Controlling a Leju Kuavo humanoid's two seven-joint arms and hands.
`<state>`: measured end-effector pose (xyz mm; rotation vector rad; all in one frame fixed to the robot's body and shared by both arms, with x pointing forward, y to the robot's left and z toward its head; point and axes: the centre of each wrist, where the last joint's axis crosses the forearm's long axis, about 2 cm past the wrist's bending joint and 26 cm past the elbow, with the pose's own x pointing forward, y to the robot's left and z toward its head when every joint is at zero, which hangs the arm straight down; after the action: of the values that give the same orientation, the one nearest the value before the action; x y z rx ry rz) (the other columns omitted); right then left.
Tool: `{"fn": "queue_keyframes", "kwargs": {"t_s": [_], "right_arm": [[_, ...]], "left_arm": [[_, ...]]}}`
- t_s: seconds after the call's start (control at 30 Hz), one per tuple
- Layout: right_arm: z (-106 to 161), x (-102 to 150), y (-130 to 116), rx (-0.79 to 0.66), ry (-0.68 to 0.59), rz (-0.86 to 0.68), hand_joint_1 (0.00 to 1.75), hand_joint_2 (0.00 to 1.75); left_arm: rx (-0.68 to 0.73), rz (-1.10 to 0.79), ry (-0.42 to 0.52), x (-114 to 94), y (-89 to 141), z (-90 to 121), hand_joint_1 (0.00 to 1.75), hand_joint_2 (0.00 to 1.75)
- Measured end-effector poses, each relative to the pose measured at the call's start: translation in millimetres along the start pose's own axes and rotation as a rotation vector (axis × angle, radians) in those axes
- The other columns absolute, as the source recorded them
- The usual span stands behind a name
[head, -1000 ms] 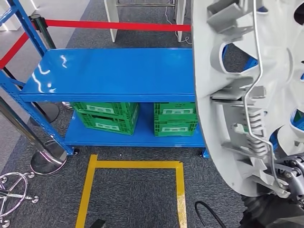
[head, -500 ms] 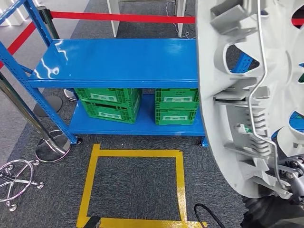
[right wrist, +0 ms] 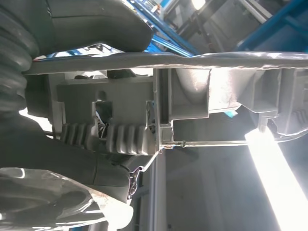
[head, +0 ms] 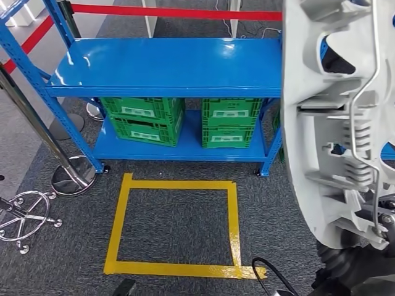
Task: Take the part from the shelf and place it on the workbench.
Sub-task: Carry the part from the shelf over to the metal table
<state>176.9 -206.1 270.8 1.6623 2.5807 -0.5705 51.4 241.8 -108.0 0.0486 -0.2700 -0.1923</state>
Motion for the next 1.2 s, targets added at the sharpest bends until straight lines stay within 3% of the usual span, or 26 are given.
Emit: {"fn": "queue_keyframes", "kwargs": {"t_s": [0.53, 0.93, 1.2], "right_arm": [[-1.8, -1.7, -1.1, -0.010, -0.017, 0.007, 1.75, 1.75], [-1.9, -4.9, 0.5, -0.007, -0.081, 0.020, 1.75, 1.75], [21.2, -7.4, 12.0, 0.109, -0.149, 0.012, 1.75, 1.75]], "left_arm": [[-0.032, -0.080, -0.004, -3.7, -10.8, 2.1, 0.00, 1.75], [-0.042, -0.106, -0.012, -0.3, -6.7, 1.0, 0.00, 1.75], [-0.048, -0.119, -0.015, 0.3, -8.0, 1.1, 0.00, 1.75]]}}
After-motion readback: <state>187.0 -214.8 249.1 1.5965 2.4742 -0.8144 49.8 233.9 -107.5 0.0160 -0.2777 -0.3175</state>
